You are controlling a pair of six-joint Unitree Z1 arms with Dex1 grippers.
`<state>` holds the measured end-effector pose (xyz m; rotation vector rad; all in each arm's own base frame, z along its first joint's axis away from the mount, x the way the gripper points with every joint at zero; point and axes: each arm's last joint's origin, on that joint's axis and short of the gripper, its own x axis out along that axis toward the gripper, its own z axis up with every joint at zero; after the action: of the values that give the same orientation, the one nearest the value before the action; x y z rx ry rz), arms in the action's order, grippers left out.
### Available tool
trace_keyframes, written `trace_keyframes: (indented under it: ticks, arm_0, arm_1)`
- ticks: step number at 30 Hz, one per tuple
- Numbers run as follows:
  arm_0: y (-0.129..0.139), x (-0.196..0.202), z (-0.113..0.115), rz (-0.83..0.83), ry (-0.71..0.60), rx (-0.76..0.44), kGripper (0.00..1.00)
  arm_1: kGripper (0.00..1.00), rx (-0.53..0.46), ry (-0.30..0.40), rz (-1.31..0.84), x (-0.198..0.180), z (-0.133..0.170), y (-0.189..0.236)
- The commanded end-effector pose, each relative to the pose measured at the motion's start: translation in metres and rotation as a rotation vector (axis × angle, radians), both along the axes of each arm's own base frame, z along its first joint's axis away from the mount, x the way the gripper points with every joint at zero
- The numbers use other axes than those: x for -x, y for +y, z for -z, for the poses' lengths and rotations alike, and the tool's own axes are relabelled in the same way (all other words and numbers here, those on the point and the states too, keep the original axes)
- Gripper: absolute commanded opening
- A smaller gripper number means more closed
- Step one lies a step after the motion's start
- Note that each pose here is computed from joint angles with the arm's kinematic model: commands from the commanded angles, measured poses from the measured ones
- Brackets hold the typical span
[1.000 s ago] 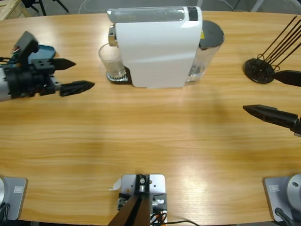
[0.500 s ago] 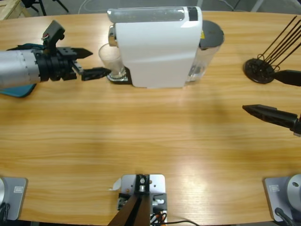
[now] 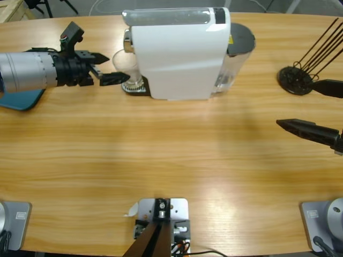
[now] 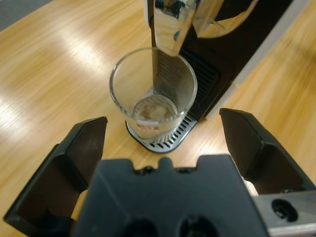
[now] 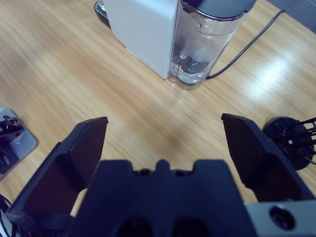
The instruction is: Pour coffee
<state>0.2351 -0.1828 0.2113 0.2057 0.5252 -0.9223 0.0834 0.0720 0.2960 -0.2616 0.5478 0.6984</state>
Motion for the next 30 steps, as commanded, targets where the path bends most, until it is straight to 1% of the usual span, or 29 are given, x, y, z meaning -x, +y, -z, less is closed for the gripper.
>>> trace_keyframes:
  ticks: [1, 6, 30]
  arm_0:
    - [-0.009, -0.017, 0.013, -0.005, 0.031, -0.017, 0.950]
    - [-0.012, -0.022, 0.020, -0.004, 0.046, -0.026, 0.950]
    - [-0.028, -0.043, 0.032, 0.020, 0.066, -0.019, 0.945]
  arm_1:
    - [1.000, 0.034, 0.040, -0.014, 0.000, 0.014, 0.002]
    - [1.000, 0.033, 0.038, -0.013, 0.000, 0.014, 0.002]
    - [1.000, 0.048, 0.050, -0.008, -0.003, 0.016, 0.004]
